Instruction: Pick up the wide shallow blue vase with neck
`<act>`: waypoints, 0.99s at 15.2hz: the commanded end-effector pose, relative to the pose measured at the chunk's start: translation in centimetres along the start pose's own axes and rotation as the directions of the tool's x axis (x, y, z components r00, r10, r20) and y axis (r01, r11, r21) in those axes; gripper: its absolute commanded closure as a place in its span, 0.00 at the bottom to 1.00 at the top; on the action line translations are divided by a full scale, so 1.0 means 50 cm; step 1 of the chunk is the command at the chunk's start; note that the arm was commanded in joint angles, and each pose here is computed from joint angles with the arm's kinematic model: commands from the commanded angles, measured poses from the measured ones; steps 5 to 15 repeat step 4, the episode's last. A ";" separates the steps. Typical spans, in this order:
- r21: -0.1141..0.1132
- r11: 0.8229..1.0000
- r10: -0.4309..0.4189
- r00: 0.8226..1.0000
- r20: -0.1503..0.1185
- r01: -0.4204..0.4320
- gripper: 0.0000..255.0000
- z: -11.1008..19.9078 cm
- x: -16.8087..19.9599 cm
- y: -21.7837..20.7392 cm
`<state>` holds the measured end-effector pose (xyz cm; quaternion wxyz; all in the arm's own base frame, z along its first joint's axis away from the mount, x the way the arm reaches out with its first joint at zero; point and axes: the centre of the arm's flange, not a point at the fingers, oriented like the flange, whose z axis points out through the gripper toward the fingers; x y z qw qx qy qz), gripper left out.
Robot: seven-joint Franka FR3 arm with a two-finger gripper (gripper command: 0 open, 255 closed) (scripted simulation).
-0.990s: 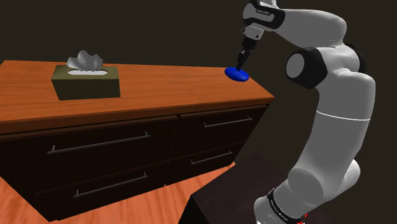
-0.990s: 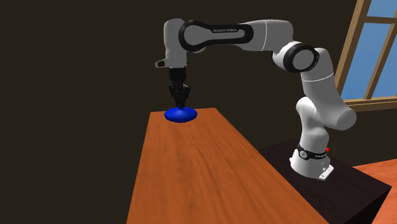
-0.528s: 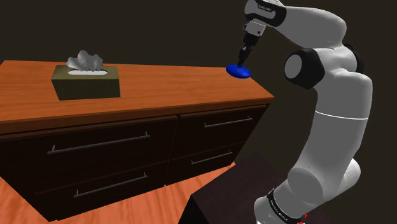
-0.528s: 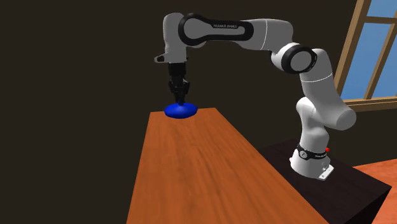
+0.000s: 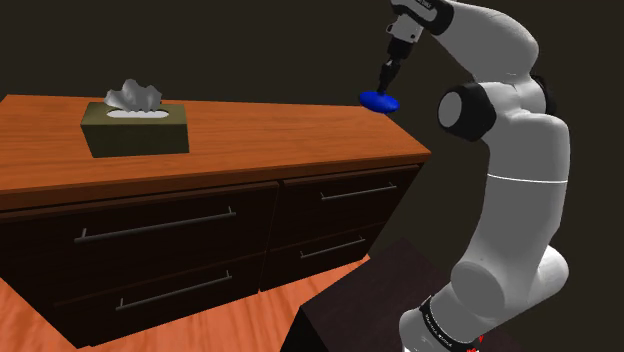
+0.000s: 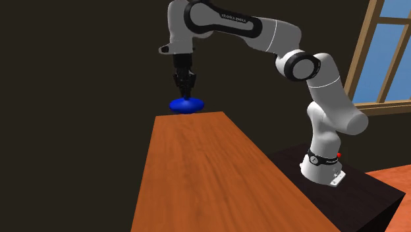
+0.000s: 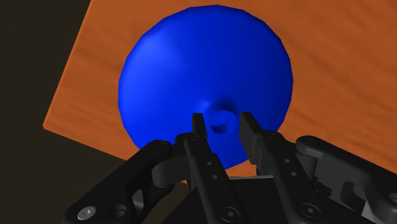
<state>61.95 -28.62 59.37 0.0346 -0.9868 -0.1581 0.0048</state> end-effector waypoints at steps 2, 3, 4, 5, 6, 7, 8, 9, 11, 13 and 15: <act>0.000 1.000 0.000 1.000 0.000 0.000 1.00 -0.032 -0.001 -0.003; 0.000 1.000 0.000 1.000 0.000 0.000 1.00 -0.033 -0.001 -0.003; 0.000 1.000 0.000 1.000 0.000 0.000 1.00 -0.033 -0.001 -0.003; 0.000 1.000 0.000 1.000 0.000 0.000 1.00 -0.033 -0.001 -0.003; 0.000 1.000 0.000 1.000 0.000 0.000 1.00 -0.033 -0.001 -0.003; 0.000 1.000 0.000 1.000 0.000 0.000 1.00 -0.033 -0.001 -0.003; 0.000 1.000 0.000 1.000 0.000 0.000 1.00 -0.033 -0.001 -0.003; 0.000 1.000 0.000 1.000 0.000 0.000 1.00 -0.033 -0.001 -0.003; 0.000 1.000 0.000 1.000 0.000 0.000 1.00 -0.033 -0.001 -0.003; 0.000 1.000 0.000 1.000 0.000 0.000 1.00 -0.033 -0.001 -0.003; 0.000 1.000 0.000 1.000 0.000 0.000 1.00 -0.033 -0.001 -0.003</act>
